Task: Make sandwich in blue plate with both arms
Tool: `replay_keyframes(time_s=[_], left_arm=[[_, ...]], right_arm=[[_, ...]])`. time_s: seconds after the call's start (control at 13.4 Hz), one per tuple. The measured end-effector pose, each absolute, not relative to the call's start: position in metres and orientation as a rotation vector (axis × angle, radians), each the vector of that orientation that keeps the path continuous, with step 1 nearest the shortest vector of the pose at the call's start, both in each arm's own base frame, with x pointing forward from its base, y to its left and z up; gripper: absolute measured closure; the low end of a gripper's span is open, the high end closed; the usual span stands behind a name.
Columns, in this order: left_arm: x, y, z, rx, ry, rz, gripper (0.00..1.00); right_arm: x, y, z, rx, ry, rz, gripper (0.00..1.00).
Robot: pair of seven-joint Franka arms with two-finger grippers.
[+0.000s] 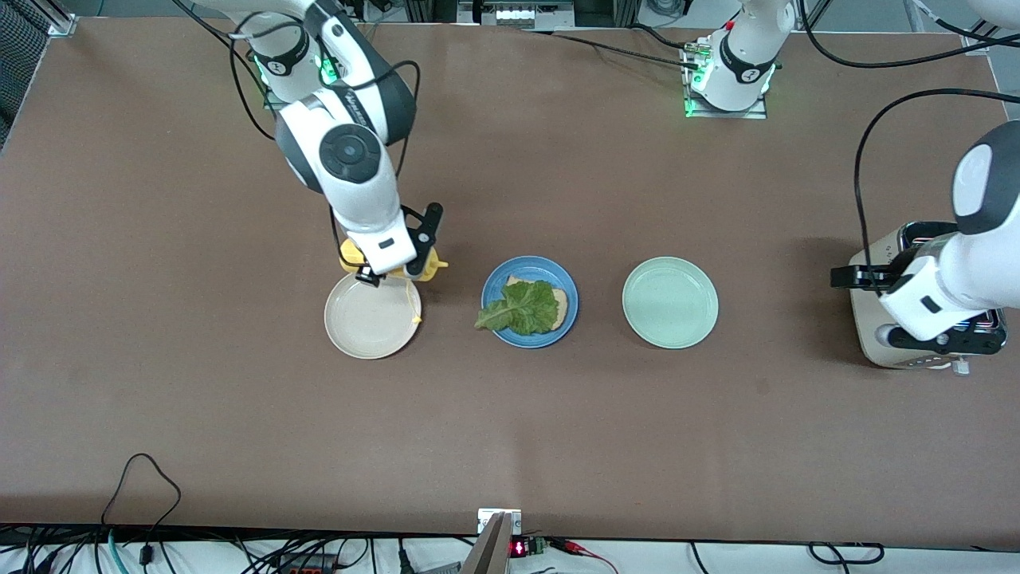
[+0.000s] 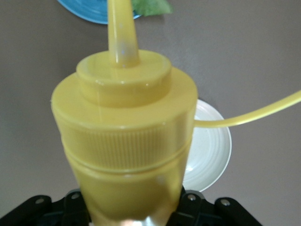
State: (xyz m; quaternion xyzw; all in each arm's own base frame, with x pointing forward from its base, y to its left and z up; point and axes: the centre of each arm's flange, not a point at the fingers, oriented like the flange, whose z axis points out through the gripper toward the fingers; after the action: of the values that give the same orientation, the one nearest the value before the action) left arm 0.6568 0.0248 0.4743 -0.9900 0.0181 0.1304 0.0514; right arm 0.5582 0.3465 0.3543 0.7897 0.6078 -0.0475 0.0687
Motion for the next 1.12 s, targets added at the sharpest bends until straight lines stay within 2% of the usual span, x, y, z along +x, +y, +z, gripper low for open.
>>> replay_keyframes(time_s=[0.15, 0.6, 1.12], left_arm=[[0.655, 0.064, 0.474, -2.998, -0.004, 0.401, 0.0], [0.637, 0.192, 0.471, -3.015, 0.109, 0.378, 0.0], [0.626, 0.278, 0.408, -3.064, 0.314, 0.302, 0.0]], right_arm=[[0.565, 0.372, 0.344, 2.358, 1.803, -0.169, 0.43], [0.532, 0.439, 0.284, 2.237, 1.804, -0.238, 0.43], [0.525, 0.449, 0.269, 2.176, 1.824, -0.255, 0.43]])
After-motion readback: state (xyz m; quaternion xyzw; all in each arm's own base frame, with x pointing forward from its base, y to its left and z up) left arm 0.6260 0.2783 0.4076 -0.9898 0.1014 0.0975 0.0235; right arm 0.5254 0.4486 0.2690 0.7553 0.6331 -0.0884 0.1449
